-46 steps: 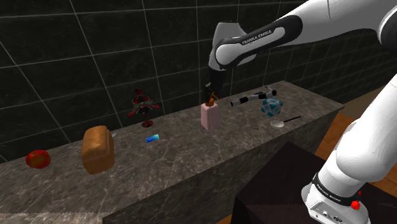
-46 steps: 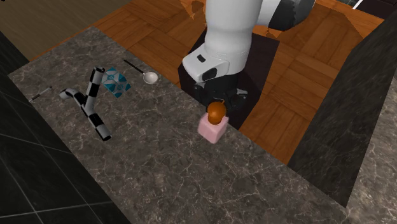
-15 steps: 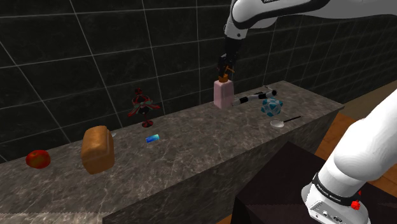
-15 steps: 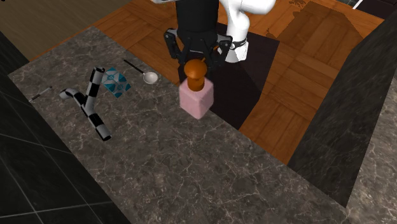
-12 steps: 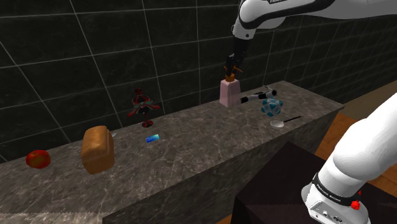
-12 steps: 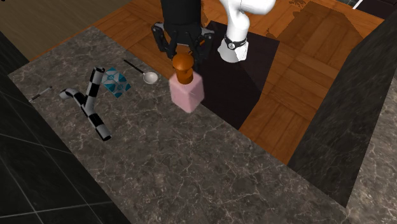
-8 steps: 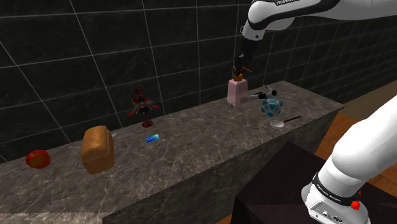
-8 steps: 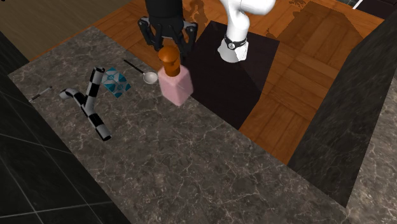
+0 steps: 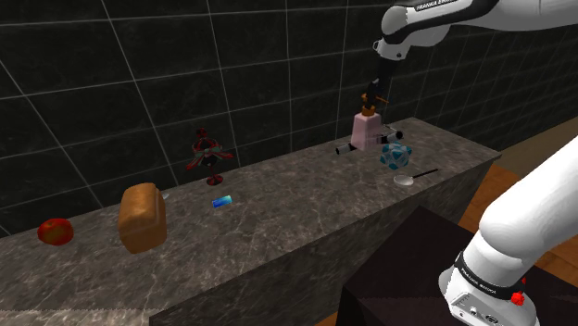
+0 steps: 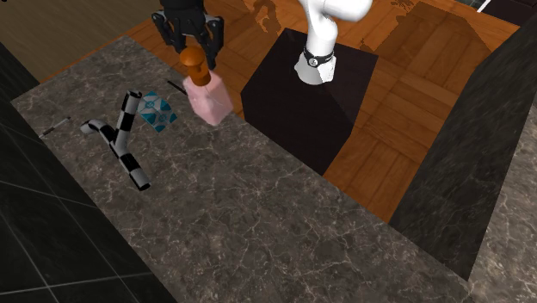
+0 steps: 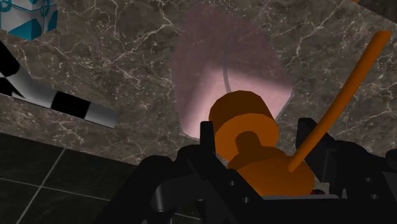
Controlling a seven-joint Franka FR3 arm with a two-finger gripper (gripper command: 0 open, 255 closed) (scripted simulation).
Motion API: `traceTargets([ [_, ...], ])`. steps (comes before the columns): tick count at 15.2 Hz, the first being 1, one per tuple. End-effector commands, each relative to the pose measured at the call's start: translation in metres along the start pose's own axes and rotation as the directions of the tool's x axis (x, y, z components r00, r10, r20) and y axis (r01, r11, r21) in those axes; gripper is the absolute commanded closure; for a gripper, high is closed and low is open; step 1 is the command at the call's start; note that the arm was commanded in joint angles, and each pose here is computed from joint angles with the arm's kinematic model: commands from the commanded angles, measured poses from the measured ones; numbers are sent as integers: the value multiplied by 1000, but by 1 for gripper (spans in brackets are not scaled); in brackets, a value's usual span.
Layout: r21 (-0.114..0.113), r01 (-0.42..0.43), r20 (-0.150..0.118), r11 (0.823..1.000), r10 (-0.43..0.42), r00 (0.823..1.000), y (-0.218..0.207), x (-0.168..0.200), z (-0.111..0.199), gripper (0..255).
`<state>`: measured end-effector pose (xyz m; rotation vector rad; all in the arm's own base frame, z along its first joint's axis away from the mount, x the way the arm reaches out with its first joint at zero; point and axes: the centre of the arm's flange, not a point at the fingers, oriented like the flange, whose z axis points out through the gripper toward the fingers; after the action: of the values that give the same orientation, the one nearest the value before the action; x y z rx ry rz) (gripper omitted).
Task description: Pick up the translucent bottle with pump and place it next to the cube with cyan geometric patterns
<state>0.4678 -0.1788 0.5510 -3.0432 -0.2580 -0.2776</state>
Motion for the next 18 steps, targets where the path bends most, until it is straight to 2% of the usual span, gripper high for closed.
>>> traceTargets([
  [1,0,2,0,1000,-2,1000,22,-14,-1,255],
  [18,0,2,0,1000,-2,1000,225,-108,5,255],
])
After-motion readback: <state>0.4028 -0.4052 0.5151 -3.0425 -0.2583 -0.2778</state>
